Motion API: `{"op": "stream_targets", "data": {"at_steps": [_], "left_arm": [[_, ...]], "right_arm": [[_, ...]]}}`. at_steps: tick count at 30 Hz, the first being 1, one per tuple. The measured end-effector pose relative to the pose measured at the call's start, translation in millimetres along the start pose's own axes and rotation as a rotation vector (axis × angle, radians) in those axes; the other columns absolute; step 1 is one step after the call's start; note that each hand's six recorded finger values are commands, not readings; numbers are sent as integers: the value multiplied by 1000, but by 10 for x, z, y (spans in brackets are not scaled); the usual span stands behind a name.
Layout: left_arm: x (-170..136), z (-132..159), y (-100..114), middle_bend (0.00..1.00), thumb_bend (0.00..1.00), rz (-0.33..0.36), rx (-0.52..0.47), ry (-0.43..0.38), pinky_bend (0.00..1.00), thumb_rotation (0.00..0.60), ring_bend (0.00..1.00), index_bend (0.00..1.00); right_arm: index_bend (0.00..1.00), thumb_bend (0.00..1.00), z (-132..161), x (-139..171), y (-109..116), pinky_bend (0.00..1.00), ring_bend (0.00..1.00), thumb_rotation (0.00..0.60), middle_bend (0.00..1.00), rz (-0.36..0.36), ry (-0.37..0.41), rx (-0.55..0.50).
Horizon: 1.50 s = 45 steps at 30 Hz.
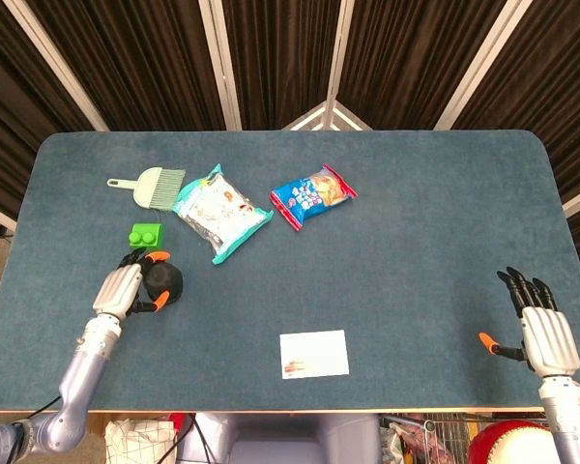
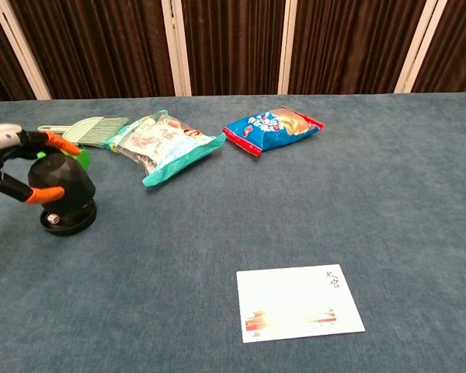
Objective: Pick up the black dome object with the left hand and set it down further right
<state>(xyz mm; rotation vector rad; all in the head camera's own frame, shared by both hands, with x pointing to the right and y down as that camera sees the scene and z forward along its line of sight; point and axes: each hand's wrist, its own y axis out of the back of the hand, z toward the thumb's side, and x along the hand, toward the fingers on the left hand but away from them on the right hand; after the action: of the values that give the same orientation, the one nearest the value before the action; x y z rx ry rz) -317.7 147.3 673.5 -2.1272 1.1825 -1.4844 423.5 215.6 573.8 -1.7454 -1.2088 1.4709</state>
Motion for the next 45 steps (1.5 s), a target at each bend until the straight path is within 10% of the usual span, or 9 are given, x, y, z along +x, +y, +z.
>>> {"op": "stream_targets", "data": {"at_steps": [8,37,45], "left_arm": [[-64,325,239,377,628,41,-37,-72,0,600,0,220],[376,645,-462,292,611,-133,67,-44,0,600,0,203],[371,618,-569,0,354,-156,102,-34,0,600,0,94]], "right_arm": [[102,221,32,12,-21,36,124,600,66,6,11,-1],[102,221,-3,14,25,36,124,600,66,-6,9,-13],[102,222,-21,3,29,36,124,600,66,-8,5,-19]]}}
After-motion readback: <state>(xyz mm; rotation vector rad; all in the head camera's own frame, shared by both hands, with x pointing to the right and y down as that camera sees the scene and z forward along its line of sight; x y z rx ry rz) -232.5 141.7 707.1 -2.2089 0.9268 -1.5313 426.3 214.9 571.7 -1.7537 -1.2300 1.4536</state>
